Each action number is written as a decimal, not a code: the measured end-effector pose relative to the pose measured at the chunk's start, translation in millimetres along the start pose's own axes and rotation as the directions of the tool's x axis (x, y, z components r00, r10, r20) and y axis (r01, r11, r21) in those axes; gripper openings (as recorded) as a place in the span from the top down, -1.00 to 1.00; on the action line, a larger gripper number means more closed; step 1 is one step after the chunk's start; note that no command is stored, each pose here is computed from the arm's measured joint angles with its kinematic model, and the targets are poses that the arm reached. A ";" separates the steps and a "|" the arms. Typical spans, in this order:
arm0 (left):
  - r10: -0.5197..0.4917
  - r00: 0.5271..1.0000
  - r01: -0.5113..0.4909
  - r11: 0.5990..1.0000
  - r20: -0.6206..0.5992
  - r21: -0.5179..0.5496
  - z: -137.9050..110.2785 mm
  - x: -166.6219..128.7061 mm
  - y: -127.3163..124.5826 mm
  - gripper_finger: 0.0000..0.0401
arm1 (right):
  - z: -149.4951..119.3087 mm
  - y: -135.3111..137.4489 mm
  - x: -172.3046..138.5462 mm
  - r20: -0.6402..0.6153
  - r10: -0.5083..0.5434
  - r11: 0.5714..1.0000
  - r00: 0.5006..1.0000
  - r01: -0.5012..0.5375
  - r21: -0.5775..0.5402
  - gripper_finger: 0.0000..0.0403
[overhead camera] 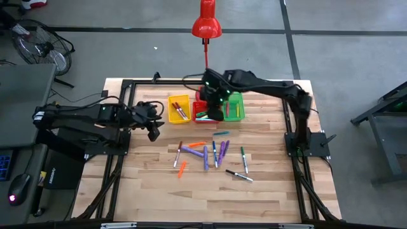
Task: Pick & Place Markers
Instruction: Put the green marker pen into the yellow bin
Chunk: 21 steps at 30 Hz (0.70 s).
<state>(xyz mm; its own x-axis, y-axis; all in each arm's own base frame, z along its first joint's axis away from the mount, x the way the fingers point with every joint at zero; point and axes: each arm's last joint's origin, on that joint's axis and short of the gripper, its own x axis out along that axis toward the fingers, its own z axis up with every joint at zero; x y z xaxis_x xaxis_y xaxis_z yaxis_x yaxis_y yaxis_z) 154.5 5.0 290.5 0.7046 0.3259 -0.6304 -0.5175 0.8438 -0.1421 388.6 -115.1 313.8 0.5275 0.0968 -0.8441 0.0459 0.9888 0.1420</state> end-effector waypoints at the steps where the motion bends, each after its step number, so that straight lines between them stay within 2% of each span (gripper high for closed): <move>1: -0.004 1.000 0.005 1.000 0.012 -0.005 -1.1 -0.6 -1.8 0.33 | -6.3 2.5 -1.1 0.031 0.002 1.000 1.000 -0.002 0.009 0.26; 5: 0.001 1.000 -0.001 1.000 0.018 -0.007 -11.8 0.4 -8.1 0.33 | -35.6 14.3 -11.4 0.169 -0.019 0.998 0.986 0.008 0.069 0.26; 11: 0.009 0.999 -0.008 0.999 0.030 -0.032 -24.6 2.8 -15.2 0.33 | -88.7 33.7 -32.4 0.273 -0.115 0.973 0.955 0.054 0.224 0.26; 21: -0.049 0.995 0.060 0.991 0.091 -0.120 -24.9 -2.3 -27.4 0.33 | -155.1 64.2 -55.8 0.329 -0.174 0.940 0.928 0.057 0.336 0.26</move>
<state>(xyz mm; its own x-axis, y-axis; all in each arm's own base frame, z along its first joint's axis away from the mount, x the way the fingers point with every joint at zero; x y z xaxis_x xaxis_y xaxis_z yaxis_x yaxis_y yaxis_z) 154.9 -29.4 276.9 0.7704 0.3216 -0.5505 -0.5289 0.8046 -0.2701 230.5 -39.5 289.8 0.7609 -0.1198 -0.6377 0.3586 0.8967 0.2594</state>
